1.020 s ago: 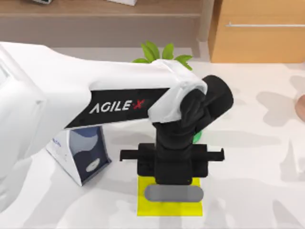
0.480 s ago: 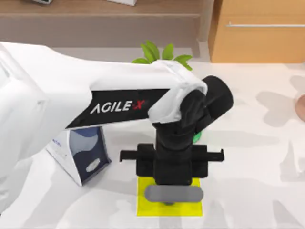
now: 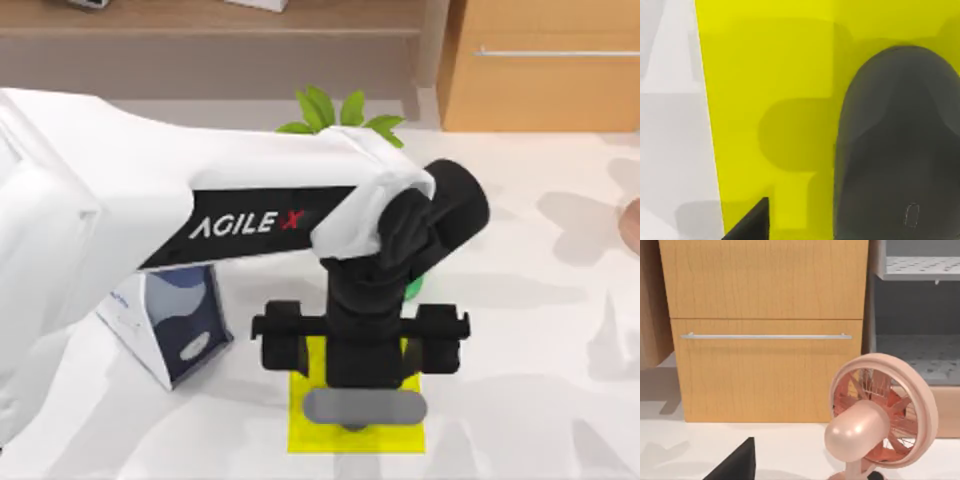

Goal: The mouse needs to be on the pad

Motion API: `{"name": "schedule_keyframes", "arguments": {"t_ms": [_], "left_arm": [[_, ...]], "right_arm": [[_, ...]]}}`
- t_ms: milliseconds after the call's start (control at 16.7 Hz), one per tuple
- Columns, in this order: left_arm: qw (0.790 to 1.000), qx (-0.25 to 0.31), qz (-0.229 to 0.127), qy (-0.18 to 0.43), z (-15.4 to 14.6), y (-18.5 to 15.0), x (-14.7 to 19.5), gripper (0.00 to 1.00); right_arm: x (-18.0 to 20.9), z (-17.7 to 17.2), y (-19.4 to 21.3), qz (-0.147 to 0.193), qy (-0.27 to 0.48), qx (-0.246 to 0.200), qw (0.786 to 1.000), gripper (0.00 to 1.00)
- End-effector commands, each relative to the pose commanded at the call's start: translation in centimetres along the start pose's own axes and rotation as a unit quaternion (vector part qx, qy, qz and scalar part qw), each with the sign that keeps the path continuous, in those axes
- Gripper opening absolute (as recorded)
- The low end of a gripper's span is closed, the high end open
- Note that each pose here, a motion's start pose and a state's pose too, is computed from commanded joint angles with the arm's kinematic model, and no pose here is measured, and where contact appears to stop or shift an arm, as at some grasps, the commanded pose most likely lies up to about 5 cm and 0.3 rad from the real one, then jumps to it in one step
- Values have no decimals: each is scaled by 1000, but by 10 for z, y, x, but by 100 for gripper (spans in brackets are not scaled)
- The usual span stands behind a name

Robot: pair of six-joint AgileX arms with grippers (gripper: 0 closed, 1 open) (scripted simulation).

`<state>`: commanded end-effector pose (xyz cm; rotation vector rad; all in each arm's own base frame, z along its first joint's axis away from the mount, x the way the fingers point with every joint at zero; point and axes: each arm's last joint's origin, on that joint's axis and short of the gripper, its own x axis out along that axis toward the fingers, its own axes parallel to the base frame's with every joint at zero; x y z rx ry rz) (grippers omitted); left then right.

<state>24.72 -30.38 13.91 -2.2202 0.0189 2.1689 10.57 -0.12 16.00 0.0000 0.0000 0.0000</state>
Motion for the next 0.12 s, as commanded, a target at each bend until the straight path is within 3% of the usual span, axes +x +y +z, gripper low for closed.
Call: {"name": "schedule_keyframes", "arguments": {"t_ms": [120], "left_arm": [[1000,0,0,0,0,0,0,100]], "right_arm": [[0,0,0,0,0,0,1000,100]]}}
